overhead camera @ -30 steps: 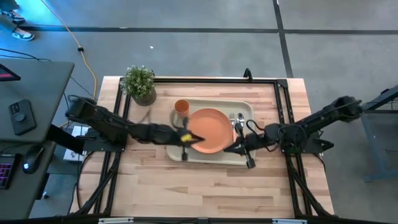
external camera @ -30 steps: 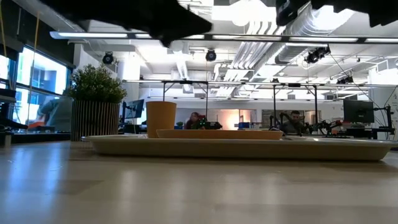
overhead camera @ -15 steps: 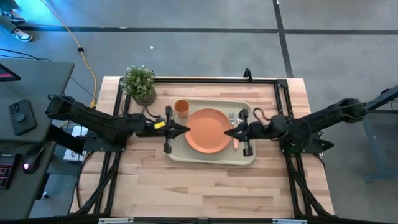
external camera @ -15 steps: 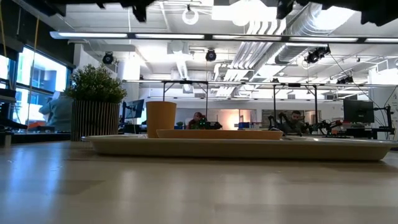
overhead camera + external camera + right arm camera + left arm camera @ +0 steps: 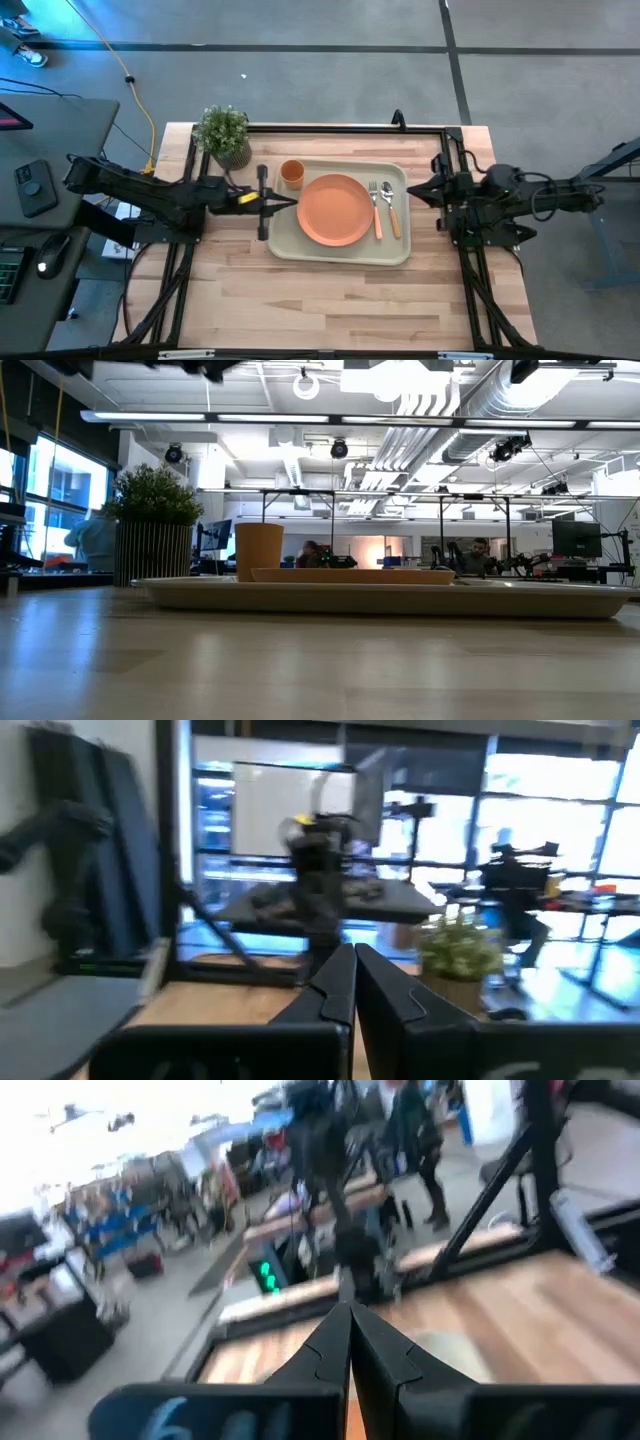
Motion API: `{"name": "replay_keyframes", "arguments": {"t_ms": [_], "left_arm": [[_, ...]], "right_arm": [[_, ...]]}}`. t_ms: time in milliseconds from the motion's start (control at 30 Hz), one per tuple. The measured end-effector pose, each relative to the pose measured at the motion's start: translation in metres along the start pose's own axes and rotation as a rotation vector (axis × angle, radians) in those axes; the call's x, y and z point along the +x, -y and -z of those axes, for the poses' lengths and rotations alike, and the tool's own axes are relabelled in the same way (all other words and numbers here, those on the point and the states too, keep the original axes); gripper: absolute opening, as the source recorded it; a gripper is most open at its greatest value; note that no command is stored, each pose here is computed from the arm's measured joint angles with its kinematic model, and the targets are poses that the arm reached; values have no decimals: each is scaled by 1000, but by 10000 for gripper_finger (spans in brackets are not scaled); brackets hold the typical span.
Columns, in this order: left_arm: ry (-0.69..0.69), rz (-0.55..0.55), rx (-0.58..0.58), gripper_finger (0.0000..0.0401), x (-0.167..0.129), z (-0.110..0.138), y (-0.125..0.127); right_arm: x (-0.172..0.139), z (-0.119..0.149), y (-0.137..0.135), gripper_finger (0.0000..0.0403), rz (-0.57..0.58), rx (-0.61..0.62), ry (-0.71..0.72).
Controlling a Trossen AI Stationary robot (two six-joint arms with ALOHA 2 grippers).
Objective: Pick and place plate/cup/fork/spoon on tray
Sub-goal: Return to Home Position
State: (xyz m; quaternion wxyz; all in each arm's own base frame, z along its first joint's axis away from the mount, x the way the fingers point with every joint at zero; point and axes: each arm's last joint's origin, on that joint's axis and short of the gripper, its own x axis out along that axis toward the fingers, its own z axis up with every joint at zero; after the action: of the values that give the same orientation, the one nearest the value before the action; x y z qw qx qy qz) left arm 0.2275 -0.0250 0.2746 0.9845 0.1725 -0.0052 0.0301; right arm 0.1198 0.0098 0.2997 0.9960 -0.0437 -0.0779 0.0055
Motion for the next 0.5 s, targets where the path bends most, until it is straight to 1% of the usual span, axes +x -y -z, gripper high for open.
{"name": "replay_keyframes", "arguments": {"t_ms": [67,167,233,300,400,500], "left_arm": [[-26,-15,-24,1,12,11,1],[-30,-40,-58,1,30,27,3],[5,-66,-78,0,41,35,3],[15,-84,-90,0,46,41,2],[-10,-99,-84,1,45,41,-1],[-58,-128,-83,0,30,29,-7]], "right_arm": [[-3,1,-1,0,-48,16,-9],[6,11,-4,0,-99,33,-7],[16,25,-6,0,-106,11,-31],[25,29,-5,0,-85,-7,-35],[32,23,-3,0,-77,21,-29],[31,18,-4,0,-96,53,-81]]}}
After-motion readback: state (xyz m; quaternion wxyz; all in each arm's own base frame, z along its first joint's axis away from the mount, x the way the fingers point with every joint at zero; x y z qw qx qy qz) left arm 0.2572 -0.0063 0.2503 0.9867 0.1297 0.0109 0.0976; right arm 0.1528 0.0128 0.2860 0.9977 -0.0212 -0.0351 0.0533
